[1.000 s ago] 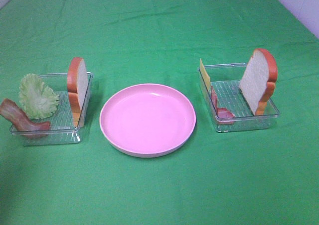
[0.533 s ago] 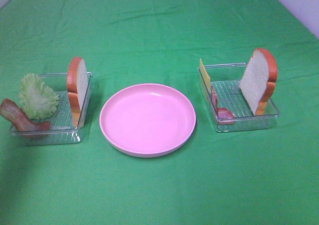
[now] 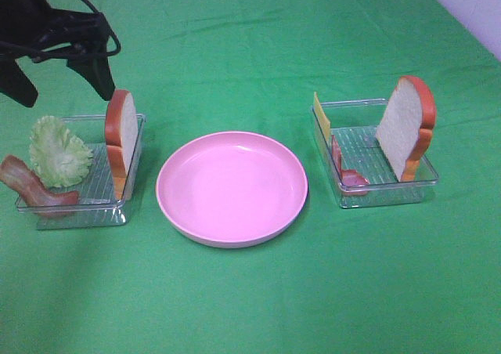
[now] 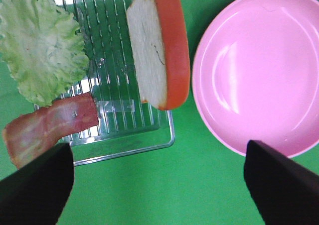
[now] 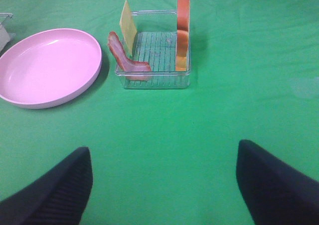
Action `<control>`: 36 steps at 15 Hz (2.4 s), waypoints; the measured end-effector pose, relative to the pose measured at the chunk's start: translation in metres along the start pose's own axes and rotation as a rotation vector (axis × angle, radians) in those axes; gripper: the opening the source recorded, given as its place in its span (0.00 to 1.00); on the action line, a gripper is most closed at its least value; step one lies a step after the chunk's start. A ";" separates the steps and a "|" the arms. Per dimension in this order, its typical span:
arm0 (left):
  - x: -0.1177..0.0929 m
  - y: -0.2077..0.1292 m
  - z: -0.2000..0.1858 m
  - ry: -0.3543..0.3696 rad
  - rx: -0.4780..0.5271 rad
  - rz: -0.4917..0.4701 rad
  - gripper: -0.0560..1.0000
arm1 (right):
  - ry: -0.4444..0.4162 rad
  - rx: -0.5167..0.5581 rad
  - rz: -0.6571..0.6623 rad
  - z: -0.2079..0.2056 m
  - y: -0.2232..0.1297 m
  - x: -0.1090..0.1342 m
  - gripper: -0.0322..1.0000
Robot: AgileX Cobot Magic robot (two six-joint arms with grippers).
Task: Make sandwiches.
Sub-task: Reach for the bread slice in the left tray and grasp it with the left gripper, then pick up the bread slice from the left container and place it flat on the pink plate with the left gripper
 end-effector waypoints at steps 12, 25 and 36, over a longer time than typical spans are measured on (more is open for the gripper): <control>-0.017 0.018 0.088 0.110 0.070 0.049 0.85 | 0.000 0.000 0.000 0.000 0.000 0.000 0.75; -0.014 0.019 0.091 0.126 0.062 0.048 0.26 | 0.000 0.000 0.000 0.000 0.000 0.000 0.75; -0.038 0.017 -0.014 -0.302 0.067 0.108 0.26 | 0.000 0.000 0.000 0.000 0.000 0.000 0.75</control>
Point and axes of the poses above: a point on each arm's last joint axis where the gripper is mounted, z pointing out along that axis toward the gripper, x along the wrist's bending axis when the last joint is at zero, y = z × x, the point moved 8 cm from there along z, pointing out along that axis toward the gripper, and after that the axes turned 7 degrees about -z, right-handed, at the moved point
